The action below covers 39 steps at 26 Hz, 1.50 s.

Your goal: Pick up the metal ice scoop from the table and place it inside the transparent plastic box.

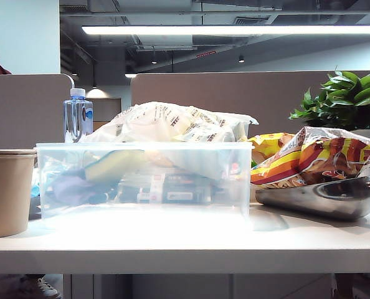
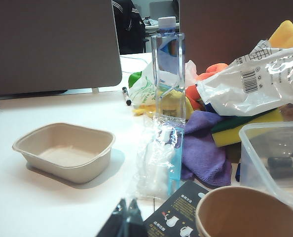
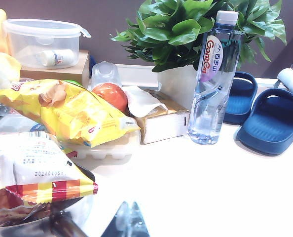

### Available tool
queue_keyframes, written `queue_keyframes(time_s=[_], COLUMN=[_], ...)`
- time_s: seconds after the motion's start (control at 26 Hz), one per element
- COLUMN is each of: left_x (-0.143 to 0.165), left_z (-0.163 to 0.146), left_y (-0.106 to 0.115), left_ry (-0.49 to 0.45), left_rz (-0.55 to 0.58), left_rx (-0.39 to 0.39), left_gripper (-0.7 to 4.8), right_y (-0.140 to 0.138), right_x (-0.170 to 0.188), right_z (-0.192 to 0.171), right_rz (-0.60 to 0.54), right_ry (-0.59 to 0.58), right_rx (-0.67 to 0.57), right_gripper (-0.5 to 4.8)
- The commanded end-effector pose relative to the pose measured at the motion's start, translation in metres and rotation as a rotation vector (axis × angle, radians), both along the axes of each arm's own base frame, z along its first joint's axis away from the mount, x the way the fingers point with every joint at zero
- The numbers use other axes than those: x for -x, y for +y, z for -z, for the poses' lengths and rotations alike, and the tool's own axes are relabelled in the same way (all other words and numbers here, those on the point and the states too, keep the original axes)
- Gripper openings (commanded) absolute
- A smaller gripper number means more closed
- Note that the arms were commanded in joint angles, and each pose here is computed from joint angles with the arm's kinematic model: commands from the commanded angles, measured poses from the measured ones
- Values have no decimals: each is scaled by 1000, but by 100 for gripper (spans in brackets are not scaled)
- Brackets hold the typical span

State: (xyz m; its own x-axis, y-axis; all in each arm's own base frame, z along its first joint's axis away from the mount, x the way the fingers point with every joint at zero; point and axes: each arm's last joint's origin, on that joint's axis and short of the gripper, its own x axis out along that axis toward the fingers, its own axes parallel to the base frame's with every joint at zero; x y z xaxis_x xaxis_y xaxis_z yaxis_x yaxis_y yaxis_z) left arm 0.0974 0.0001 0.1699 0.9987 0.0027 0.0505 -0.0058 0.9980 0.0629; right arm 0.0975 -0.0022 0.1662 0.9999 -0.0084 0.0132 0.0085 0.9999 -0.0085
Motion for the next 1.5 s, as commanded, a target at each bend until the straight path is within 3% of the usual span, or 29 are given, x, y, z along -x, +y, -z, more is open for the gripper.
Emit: queue_keyframes(time_s=[0.04, 0.69, 1.15, 1.5], left_x=[0, 0, 5, 15], left_z=[-1, -1, -1, -1], left_y=[0, -3, -32, -53], left_ry=[-10, -8, -9, -8], left_rz=[3, 30, 340, 575], left_rx=[-5, -5, -3, -3], left_gripper=[-5, -5, -5, -5], right_y=[0, 0, 0, 3], right_x=[0, 0, 0, 0], right_z=[-2, -2, -2, -2], right_rz=[-2, -2, -5, -108], right_ry=[-18, -18, -18, -10], right_rx=[0, 0, -16, -185], right_gripper=[0, 0, 0, 0])
